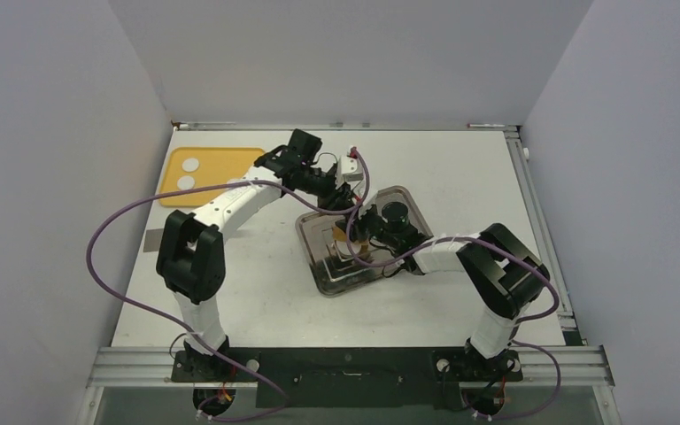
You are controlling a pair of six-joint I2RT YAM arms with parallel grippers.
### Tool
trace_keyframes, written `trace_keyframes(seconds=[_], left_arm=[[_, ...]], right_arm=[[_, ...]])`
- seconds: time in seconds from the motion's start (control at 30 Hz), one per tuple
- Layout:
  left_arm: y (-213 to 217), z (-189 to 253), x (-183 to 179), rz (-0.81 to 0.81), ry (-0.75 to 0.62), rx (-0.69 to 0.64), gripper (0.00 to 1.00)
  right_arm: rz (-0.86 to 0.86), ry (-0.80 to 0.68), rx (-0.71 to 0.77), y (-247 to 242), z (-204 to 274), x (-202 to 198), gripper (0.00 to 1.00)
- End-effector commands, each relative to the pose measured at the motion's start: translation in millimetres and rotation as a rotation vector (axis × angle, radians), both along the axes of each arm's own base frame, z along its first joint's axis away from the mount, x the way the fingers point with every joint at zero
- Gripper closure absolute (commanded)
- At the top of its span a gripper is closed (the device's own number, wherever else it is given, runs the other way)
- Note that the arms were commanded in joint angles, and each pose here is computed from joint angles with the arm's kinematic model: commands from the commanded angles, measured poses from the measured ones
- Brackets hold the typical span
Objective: Roll out the dumpling wrappers from the dough
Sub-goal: Flatten out the dough on the work surface.
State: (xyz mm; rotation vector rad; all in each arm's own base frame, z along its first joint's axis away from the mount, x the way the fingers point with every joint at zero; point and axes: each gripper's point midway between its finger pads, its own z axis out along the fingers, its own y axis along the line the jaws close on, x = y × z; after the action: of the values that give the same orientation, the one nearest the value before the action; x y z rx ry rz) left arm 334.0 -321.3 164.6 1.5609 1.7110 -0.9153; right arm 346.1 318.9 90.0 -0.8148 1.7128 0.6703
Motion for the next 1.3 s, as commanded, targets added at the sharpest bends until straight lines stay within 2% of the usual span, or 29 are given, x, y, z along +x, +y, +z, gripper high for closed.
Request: trace_keyframes(seconds=[0.0,0.13,0.37,0.6,0.77,0.9,1.0,1.17,1.27], left_arm=[[2,-38,-31,-0.071,0.05,0.076,1.0],[14,-59,-45,-0.076,0.095,0.125,1.0],[28,-81,-58,-0.05,0.184,0.171,1.0],[37,-97,-71,-0.038,0.241,0.191,1.0],[36,-90,-71,-0.036,0.237,0.176,1.0],[33,-59,-78,-0.054,0.25,0.141,1.0],[26,-19,-76,-0.064,0.194,0.098,1.0],[13,36,-54,-0.038,0.091,0.019,1.0],[5,49,-36,-0.022,0.047,0.011,1.0]], right_arm=[[-0.074,0.093,-0.011,-16,-37,-19,0.92],[-0.082,0.193,-0.008,-25,-72,-50,0.92],[-0.116,0.312,0.019,-36,-106,-78,0.92],[-0.139,0.358,0.025,-46,-120,-94,0.92],[-0.137,0.346,0.016,-45,-114,-92,0.92],[-0.087,0.272,0.027,-27,-76,-79,0.92],[-0.042,0.185,0.054,-7,-27,-60,0.92],[-0.036,0.02,0.106,10,50,-12,0.92],[-0.063,-0.063,0.092,10,66,13,0.92]])
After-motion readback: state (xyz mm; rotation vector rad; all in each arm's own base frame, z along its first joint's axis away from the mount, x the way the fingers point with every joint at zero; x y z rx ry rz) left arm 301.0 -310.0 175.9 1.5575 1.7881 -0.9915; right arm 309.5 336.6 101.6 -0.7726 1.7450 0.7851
